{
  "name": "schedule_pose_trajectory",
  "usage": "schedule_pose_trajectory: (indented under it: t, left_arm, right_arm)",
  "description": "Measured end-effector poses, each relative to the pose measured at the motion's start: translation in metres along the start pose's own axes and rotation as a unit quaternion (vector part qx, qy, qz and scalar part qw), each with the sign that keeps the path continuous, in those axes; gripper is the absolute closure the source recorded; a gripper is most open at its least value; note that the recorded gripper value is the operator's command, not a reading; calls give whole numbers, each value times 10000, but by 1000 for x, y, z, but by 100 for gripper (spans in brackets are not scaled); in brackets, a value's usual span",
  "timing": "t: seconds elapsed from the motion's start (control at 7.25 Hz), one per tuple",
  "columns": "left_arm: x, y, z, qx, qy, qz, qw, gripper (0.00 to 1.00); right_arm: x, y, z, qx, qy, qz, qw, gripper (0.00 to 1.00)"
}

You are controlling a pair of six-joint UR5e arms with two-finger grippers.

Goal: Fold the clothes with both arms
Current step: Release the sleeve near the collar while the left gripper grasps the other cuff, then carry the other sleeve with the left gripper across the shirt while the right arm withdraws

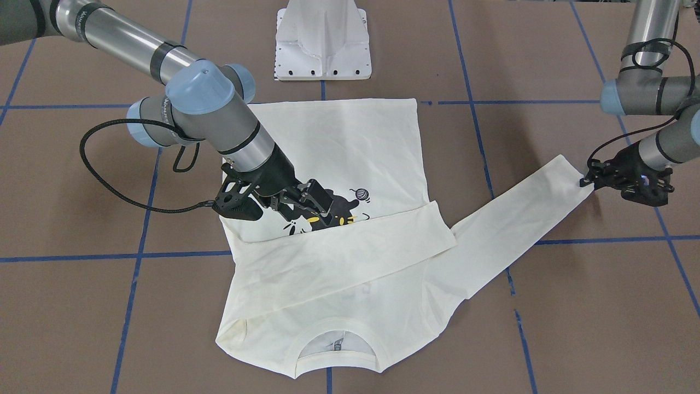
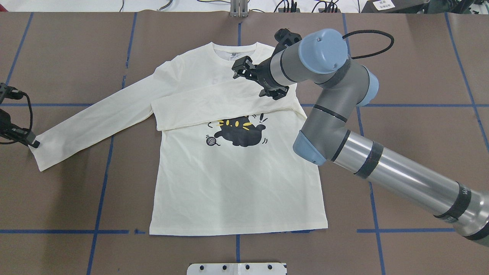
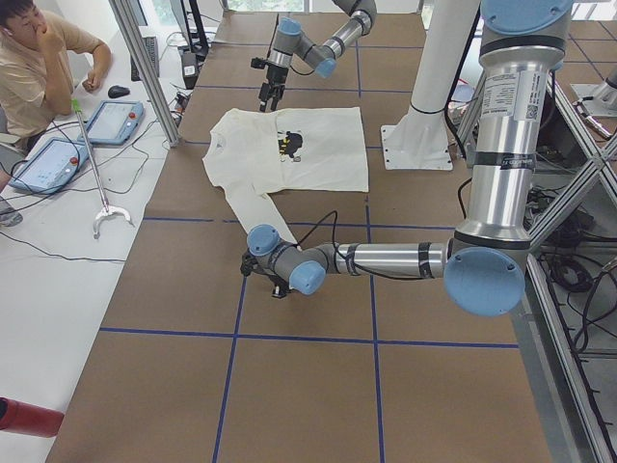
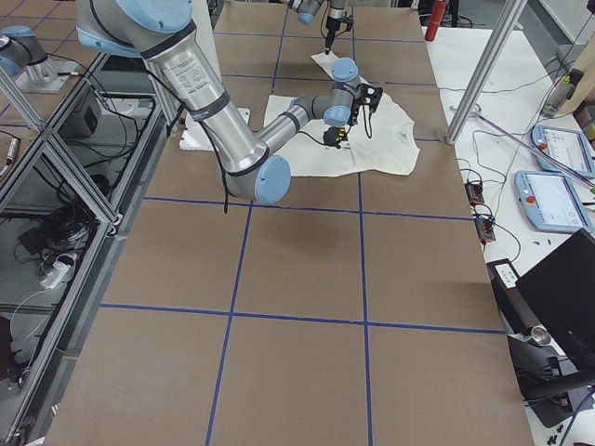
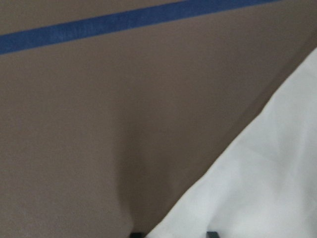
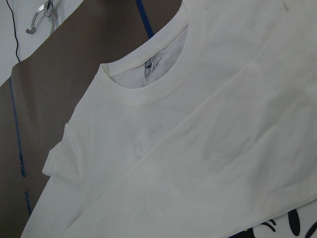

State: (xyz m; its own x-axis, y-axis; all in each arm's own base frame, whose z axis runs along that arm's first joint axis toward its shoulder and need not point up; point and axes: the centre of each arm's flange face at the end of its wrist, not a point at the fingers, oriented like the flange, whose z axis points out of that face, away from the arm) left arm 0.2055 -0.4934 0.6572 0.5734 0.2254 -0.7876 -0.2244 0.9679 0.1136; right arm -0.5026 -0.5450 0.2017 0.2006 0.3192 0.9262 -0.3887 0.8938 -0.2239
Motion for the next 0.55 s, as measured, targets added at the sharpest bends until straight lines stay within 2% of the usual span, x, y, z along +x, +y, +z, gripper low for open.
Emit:
schedule_pose_trajectory:
  t: [0.28,0.41,0.55]
  left_arm:
    - [15,-3,-12,99,96,133,9998,100]
    - [36,-5,-26,157,298,233,9992,100]
    - [71,-10,-47,218,650,204,9974,100]
  right_arm:
    - [1,2,2,18,9,-1,10000,1]
    - [2,1,1,26,4,-4,10000,1]
    - [7,-1,-5,31,-11,-20,10000,1]
